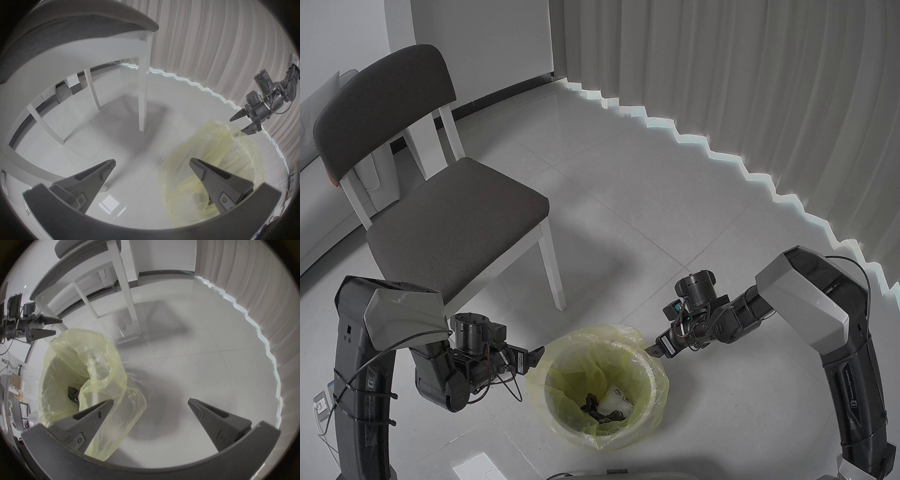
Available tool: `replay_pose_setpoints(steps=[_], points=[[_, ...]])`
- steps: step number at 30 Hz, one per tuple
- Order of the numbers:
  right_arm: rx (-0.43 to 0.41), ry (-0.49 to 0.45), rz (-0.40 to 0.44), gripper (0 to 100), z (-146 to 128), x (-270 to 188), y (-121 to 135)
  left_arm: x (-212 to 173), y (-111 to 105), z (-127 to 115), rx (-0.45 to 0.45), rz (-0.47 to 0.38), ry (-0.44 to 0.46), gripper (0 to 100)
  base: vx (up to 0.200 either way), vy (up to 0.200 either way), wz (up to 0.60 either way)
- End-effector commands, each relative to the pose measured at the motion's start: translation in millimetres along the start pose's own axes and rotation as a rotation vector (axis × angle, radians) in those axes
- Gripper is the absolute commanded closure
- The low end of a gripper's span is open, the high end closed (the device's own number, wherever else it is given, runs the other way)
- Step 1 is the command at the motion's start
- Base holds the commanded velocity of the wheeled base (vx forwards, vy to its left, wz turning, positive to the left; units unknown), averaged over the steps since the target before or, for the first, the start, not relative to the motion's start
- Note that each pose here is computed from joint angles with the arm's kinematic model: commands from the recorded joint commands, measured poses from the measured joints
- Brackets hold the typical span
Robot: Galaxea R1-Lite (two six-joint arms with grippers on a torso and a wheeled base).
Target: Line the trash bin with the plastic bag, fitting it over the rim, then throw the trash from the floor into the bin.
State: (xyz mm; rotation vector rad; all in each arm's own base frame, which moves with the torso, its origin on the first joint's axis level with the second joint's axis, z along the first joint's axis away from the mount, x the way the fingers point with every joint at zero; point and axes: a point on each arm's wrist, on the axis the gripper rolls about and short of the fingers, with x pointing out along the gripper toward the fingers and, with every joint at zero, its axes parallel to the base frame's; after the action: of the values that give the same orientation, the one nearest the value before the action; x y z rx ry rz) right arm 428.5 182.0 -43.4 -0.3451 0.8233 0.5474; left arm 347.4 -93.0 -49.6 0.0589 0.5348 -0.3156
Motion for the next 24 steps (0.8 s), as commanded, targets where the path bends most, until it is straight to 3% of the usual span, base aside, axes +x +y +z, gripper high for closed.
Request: replay_pose_setpoints(steps=[1,15,24], points=[[-0.012,0.041,0.001,0,0.5,11.4,-1.5,15.8,3.9,-0.6,0.012,0.007,0.04,0,0.0,0.0,0.0],[-0.024,0.115,-0.001,0,4.3,7.8,-9.1,49.1,14.9,16.1,0.04,0.027,0.199,0,0.0,0.0,0.0],[-0.014,0.033,-0.035,0,30.3,-50.0,-17.2,63.5,6.5,28.9,0.101,0.001,0.225,0,0.0,0.0,0.0]])
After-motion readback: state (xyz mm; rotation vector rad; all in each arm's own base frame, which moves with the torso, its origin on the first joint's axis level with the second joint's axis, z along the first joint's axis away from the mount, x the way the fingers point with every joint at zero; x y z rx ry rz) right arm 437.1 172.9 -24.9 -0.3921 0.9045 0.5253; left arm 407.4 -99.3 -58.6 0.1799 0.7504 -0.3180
